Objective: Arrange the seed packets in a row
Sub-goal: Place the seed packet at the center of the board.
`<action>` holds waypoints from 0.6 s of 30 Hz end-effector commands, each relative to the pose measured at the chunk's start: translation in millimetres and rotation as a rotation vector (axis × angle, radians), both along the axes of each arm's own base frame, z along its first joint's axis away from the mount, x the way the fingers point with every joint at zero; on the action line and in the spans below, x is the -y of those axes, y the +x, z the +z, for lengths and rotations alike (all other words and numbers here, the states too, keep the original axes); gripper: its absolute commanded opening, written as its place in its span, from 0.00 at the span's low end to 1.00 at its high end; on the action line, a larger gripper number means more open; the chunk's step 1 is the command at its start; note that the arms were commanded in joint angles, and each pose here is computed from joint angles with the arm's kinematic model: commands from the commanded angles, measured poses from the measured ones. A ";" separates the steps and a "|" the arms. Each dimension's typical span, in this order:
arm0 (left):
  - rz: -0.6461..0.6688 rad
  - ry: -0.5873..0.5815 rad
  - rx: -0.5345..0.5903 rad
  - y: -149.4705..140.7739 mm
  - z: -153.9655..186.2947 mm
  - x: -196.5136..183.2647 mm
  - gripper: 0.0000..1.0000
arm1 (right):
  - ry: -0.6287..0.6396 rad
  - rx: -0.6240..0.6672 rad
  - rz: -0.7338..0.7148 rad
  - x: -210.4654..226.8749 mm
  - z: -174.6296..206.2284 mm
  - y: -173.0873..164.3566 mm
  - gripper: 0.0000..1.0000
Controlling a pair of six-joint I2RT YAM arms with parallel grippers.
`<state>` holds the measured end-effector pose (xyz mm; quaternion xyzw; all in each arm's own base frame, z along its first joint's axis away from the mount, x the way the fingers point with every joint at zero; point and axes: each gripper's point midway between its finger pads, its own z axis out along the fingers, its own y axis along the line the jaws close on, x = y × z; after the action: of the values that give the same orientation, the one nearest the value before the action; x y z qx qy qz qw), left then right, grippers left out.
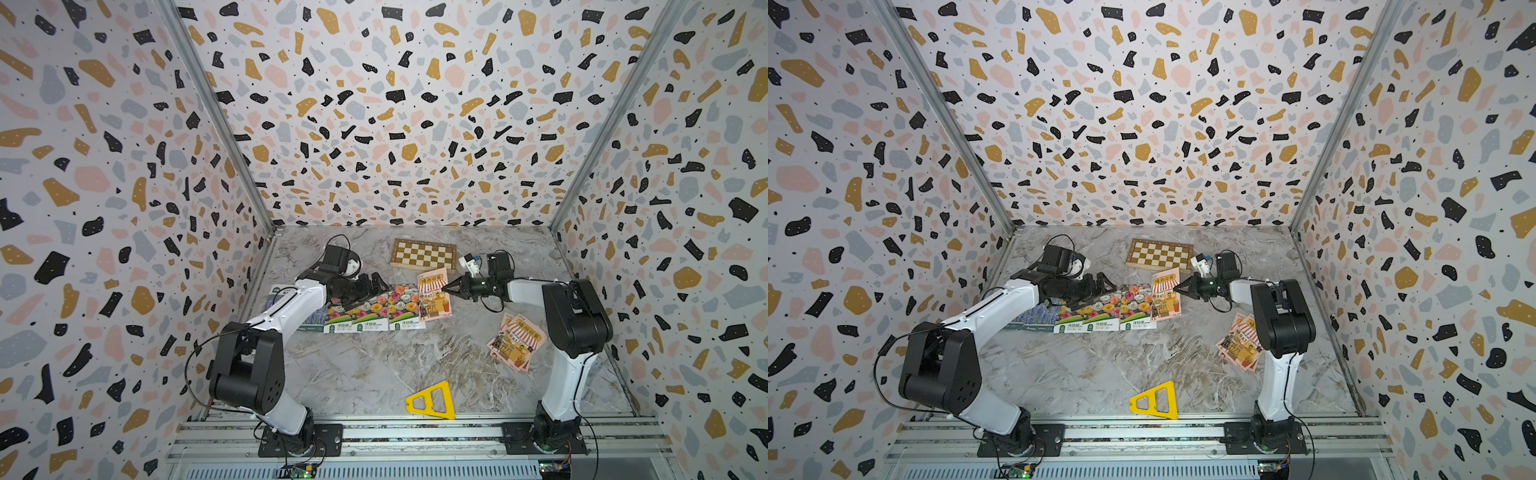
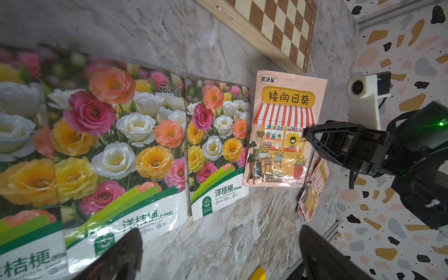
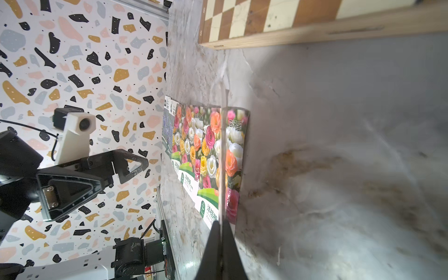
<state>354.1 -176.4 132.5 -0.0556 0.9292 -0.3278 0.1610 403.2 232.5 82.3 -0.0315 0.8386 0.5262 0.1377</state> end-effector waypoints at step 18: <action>-0.021 0.019 0.003 -3.1 -3.1 -3.2 0.99 | -0.059 -0.107 0.007 5.0 -21.5 -4.7 0.24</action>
<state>352.5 -175.5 131.1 -0.0495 0.9310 -0.3247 0.1594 391.5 230.8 56.1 -0.0106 0.8527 0.5159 0.0808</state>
